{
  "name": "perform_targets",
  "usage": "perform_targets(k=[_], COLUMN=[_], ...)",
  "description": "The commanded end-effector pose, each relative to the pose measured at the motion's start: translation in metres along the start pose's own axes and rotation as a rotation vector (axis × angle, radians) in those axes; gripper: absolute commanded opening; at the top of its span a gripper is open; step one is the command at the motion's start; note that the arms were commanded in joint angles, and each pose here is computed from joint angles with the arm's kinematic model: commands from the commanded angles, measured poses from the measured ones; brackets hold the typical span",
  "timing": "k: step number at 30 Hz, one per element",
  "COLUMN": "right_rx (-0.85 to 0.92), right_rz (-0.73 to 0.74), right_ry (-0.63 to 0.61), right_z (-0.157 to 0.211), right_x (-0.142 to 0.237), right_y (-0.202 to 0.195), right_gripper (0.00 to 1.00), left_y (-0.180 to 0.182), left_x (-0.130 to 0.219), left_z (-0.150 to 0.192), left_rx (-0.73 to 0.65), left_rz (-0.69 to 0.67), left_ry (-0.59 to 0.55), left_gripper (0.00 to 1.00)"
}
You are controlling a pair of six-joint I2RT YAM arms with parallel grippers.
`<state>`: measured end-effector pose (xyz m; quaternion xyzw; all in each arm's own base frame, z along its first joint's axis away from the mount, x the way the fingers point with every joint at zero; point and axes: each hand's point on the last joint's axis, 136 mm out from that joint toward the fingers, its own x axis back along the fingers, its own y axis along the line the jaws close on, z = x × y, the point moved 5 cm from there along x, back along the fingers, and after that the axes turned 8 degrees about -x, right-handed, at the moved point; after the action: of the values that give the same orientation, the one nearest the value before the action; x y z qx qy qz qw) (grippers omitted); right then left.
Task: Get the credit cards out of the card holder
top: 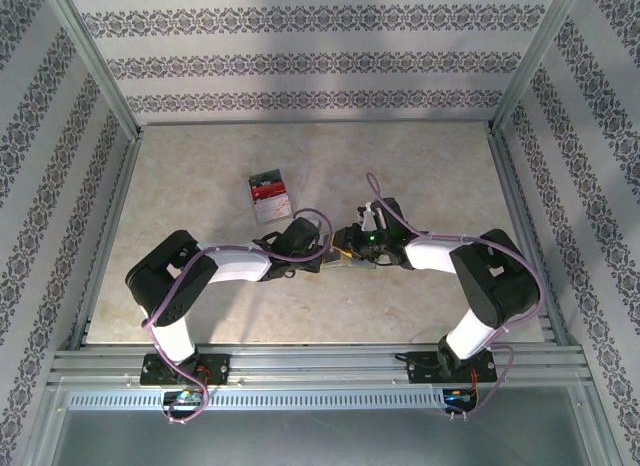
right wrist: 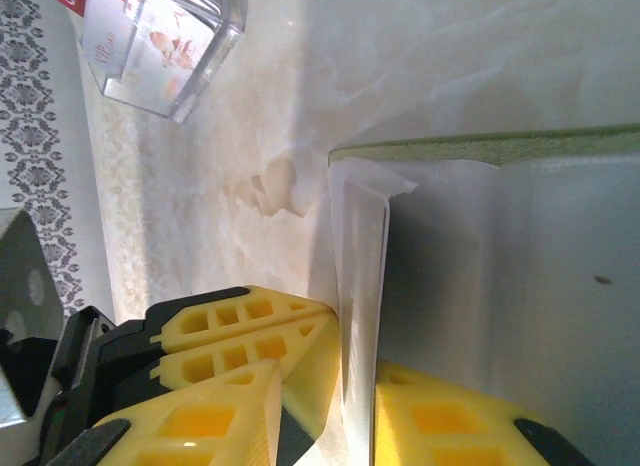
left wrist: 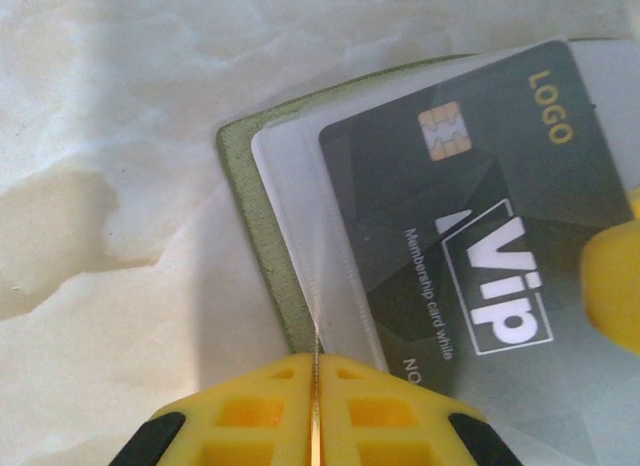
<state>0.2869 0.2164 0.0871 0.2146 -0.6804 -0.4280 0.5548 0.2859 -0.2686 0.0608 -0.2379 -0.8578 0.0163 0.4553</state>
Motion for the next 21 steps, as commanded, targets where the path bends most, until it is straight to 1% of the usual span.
perform_targets(k=[1, 7, 13, 21], right_rx=[0.022, 0.011, 0.009, 0.008], right_rz=[-0.062, -0.058, -0.068, -0.089], right_ry=[-0.011, -0.028, -0.022, -0.028], right_z=[-0.0025, -0.005, -0.0049, -0.0054], right_x=[0.0082, 0.0139, 0.013, 0.0136], right_y=[0.0111, 0.006, 0.0052, 0.0077], right_gripper=[0.28, 0.27, 0.2, 0.22], left_y=[-0.0012, -0.0008, -0.0025, -0.0035], left_x=[-0.0062, -0.0055, -0.0034, -0.0053], left_z=[0.0103, 0.0098, 0.0055, 0.0053], left_rx=[-0.002, -0.002, -0.008, -0.008], left_rz=[-0.006, -0.009, -0.006, -0.001], left_ry=[0.035, 0.031, 0.02, 0.025], left_gripper=[0.09, 0.09, 0.09, 0.09])
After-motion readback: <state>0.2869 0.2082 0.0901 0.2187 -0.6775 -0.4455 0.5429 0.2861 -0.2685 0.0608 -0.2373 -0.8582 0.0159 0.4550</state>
